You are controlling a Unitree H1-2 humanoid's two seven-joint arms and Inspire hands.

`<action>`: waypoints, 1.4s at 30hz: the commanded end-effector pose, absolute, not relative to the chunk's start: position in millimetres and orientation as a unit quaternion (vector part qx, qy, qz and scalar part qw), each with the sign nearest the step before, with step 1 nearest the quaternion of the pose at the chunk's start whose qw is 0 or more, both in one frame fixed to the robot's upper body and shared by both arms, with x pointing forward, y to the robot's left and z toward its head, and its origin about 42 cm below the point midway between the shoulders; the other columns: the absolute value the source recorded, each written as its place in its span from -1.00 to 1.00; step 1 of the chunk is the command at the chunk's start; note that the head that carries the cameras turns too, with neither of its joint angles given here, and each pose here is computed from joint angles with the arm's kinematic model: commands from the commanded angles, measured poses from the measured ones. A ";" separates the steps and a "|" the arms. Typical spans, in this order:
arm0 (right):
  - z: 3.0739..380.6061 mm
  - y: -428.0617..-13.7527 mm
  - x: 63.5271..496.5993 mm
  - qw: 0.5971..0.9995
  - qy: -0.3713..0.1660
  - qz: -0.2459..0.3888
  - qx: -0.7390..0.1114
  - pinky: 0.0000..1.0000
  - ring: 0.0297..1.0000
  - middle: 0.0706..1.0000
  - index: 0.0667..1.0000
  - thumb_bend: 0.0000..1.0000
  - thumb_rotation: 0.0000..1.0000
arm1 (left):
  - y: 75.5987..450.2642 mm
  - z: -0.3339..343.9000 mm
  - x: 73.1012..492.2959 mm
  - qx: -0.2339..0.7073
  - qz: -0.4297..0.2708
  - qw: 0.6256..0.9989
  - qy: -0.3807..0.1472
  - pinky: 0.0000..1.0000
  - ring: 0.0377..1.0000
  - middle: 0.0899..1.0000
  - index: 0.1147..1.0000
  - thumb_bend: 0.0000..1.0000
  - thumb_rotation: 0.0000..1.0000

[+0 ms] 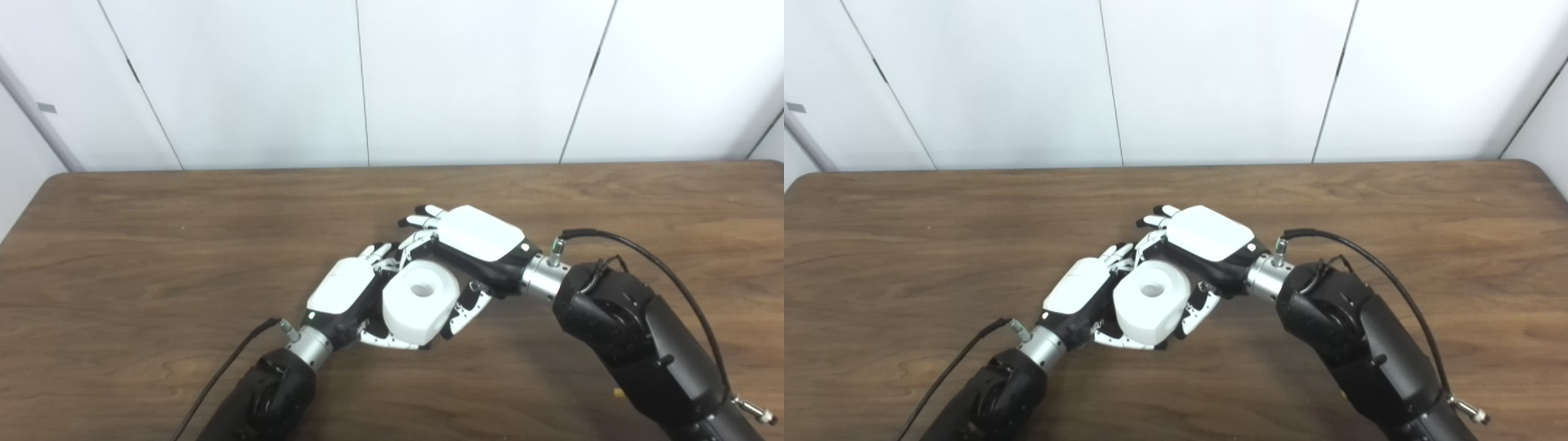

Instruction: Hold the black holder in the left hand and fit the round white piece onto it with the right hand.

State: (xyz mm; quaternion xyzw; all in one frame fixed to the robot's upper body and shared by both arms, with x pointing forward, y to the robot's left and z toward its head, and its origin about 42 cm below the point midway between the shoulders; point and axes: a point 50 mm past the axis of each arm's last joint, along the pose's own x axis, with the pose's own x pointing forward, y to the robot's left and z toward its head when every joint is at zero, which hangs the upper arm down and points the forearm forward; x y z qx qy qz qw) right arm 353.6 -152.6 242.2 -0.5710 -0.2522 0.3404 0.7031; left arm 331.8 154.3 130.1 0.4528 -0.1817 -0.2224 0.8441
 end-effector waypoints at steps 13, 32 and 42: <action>234.7 -153.0 359.4 0.698 -0.269 0.328 -0.578 1.00 0.85 0.46 -0.11 0.04 -0.74 | 143.5 144.0 329.0 0.451 -0.225 0.839 -0.206 1.00 0.94 0.56 -0.17 0.05 -0.89; 227.5 -158.1 363.5 0.697 -0.264 0.320 -0.585 1.00 0.85 0.46 -0.11 0.04 -0.73 | 146.2 145.0 327.5 0.445 -0.220 0.844 -0.203 1.00 0.93 0.57 -0.17 0.05 -0.89; 228.4 -158.7 358.4 0.684 -0.250 0.331 -0.600 1.00 0.87 0.53 -0.09 0.04 -0.69 | 147.2 145.1 329.2 0.444 -0.221 0.846 -0.198 1.00 0.94 0.57 -0.17 0.05 -0.89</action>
